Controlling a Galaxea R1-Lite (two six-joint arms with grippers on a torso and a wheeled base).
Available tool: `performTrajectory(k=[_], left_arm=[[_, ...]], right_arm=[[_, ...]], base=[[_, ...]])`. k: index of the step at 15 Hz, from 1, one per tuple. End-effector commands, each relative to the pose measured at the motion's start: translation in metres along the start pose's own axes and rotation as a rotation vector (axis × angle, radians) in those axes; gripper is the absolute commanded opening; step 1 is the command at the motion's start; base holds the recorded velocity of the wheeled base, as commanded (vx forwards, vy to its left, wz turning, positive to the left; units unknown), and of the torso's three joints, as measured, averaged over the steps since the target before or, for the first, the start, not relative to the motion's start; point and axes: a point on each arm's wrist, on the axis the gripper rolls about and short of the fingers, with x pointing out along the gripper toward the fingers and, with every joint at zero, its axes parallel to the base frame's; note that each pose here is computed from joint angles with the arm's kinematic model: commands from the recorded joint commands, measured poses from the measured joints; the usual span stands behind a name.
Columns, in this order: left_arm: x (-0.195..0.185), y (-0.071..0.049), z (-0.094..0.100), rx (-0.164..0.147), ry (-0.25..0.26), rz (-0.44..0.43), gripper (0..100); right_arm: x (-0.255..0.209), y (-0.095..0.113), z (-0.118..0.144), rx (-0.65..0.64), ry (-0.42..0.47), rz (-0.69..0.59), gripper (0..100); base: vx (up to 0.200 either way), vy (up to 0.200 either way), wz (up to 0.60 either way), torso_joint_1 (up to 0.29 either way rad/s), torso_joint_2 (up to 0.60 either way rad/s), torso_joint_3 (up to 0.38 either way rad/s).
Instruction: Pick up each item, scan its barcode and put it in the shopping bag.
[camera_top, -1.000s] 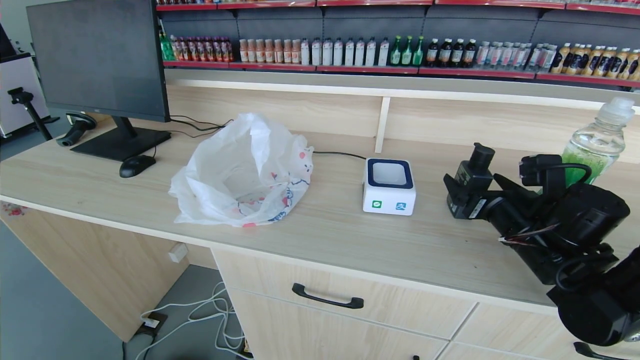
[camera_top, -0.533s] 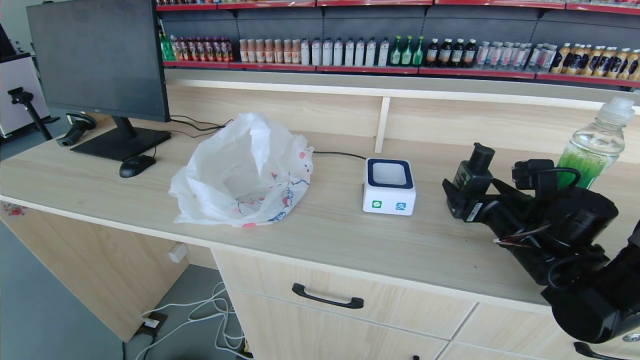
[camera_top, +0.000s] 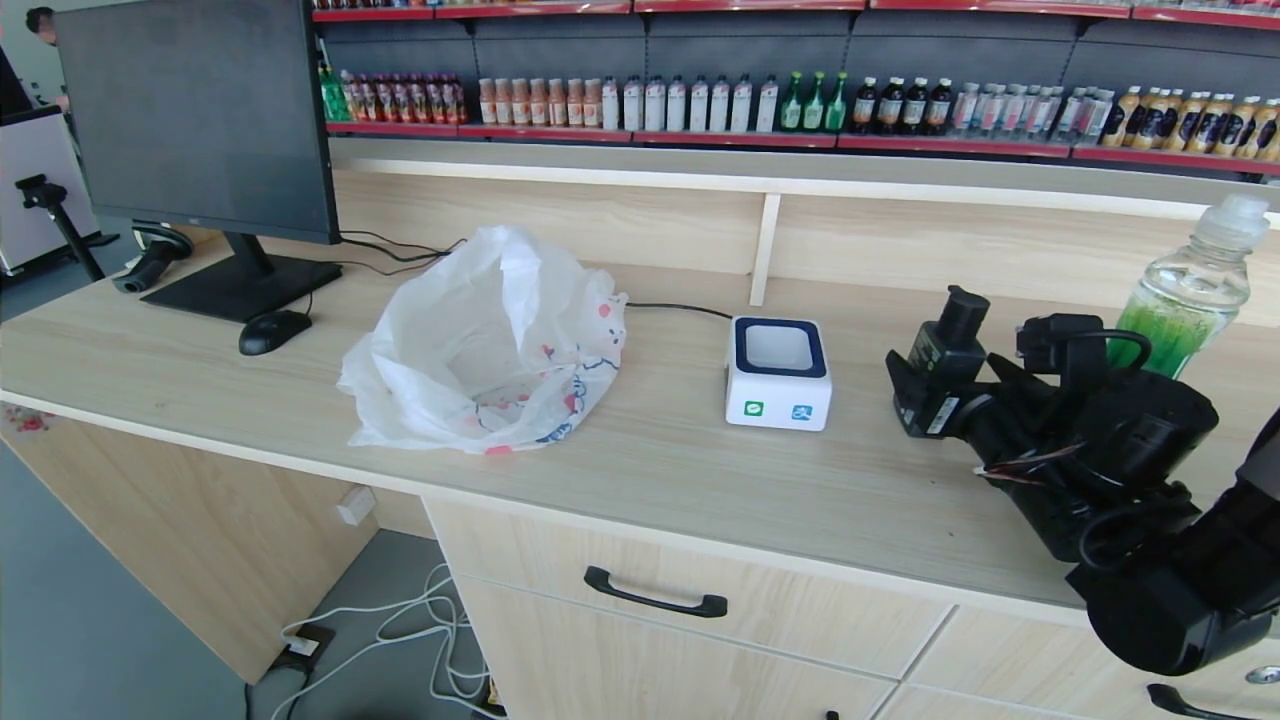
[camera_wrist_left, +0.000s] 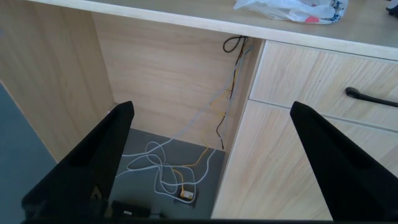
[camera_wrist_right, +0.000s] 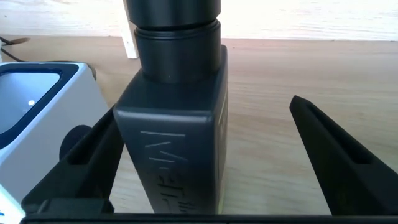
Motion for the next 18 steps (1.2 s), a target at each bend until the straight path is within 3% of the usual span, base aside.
performTrajectory(k=[1, 4, 5, 10, 18], left_arm=[[0.000, 0.000, 0.000, 0.000, 0.000, 0.000, 100], [0.000, 0.000, 0.000, 0.000, 0.000, 0.000, 100], [0.000, 0.000, 0.000, 0.000, 0.000, 0.002, 100], [0.000, 0.000, 0.000, 0.000, 0.000, 0.002, 100], [0.000, 0.000, 0.000, 0.005, 0.000, 0.000, 100]], right_arm=[[0.000, 0.000, 0.001, 0.001, -0.004, -0.001, 100], [0.001, 0.001, 0.002, 0.003, -0.011, -0.001, 100], [0.003, 0.001, 0.004, 0.005, -0.019, -0.001, 0], [-0.002, 0.000, 0.000, 0.006, 0.002, 0.002, 0], [-0.007, -0.002, 0.018, 0.019, -0.047, 0.000, 0]], base=[[0.000, 0.000, 0.00, 0.000, 0.00, 0.000], [0.000, 0.000, 0.00, 0.000, 0.00, 0.000], [0.000, 0.000, 0.00, 0.000, 0.00, 0.000], [0.000, 0.000, 0.00, 0.000, 0.00, 0.000], [0.000, 0.000, 0.00, 0.000, 0.00, 0.000]])
